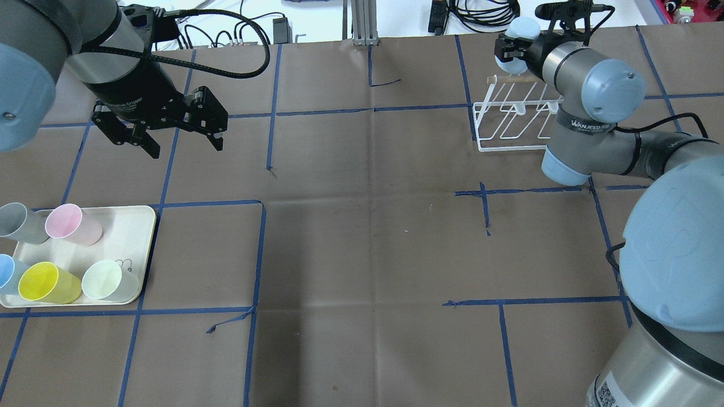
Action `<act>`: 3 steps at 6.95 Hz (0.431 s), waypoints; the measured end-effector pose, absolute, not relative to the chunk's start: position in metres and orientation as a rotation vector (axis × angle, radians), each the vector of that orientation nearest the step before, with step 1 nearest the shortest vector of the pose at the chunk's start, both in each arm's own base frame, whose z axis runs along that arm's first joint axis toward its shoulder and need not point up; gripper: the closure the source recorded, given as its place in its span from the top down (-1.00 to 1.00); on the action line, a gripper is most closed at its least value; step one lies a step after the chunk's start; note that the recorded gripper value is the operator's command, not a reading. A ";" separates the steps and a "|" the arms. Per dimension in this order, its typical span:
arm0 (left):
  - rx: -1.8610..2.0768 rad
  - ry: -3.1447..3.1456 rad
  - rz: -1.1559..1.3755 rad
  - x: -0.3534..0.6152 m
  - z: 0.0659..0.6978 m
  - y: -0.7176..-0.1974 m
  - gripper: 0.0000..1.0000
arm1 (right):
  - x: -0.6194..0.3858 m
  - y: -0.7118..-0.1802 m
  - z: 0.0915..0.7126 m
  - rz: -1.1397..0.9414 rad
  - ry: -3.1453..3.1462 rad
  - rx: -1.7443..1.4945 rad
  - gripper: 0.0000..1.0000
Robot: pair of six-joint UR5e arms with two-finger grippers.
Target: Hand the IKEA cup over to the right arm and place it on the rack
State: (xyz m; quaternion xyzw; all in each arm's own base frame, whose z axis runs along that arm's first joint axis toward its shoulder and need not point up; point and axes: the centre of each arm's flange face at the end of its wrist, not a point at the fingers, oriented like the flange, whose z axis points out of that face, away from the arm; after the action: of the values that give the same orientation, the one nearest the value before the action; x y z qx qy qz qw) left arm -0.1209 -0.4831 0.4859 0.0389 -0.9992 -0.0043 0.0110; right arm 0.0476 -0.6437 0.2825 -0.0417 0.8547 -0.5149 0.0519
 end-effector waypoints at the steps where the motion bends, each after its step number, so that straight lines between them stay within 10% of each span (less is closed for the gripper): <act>1: 0.109 -3.118 -0.024 -0.120 0.483 -0.482 0.99 | 0.047 -0.642 0.280 -1.554 2.607 -0.127 -0.24; 2: 0.093 -3.117 -0.035 -0.118 0.478 -0.481 0.99 | 0.047 -0.642 0.277 -1.533 2.617 -0.123 -0.01; 3: 0.075 -3.115 -0.049 -0.107 0.473 -0.478 0.99 | 0.045 -0.643 0.274 -1.507 2.627 -0.116 0.62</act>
State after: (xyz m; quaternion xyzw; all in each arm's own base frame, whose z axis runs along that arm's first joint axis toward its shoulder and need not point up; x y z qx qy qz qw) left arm -0.1071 -0.4777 0.4730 0.0242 -0.9995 -0.0157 0.0127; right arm 0.0452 -0.6427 0.2740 -0.0383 0.8655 -0.4965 0.0551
